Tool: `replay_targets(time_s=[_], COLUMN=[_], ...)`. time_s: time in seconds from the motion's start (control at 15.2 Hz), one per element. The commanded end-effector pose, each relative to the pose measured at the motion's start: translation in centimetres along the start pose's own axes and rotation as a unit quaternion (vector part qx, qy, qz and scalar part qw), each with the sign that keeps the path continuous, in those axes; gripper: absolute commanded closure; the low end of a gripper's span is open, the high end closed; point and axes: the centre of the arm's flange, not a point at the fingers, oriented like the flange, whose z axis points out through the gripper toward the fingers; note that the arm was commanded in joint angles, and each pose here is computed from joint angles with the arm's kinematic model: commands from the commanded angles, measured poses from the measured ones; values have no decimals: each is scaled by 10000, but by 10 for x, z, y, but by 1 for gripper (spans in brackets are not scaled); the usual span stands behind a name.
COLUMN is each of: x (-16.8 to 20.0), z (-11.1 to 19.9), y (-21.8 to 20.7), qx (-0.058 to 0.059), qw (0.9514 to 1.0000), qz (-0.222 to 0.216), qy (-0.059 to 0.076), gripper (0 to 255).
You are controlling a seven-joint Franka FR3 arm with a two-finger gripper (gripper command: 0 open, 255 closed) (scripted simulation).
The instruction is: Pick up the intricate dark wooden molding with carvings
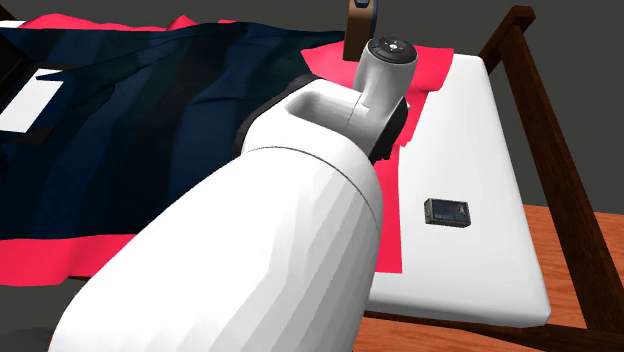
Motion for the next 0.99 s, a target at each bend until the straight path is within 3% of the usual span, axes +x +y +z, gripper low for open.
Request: replay_targets(time_s=[0.0, 0.66, 0.73, 0.92], x=[15, 18, 19, 19], z=[24, 70, 70, 69], y=[-3, -5, -6, -6], qx=[-1, -2, -2, -2], qw=[9998, 9997, 9997, 9997], qz=[-170, -218, -218, -218], qy=[-40, -52, -51, -51], gripper=[0, 0, 255, 255])
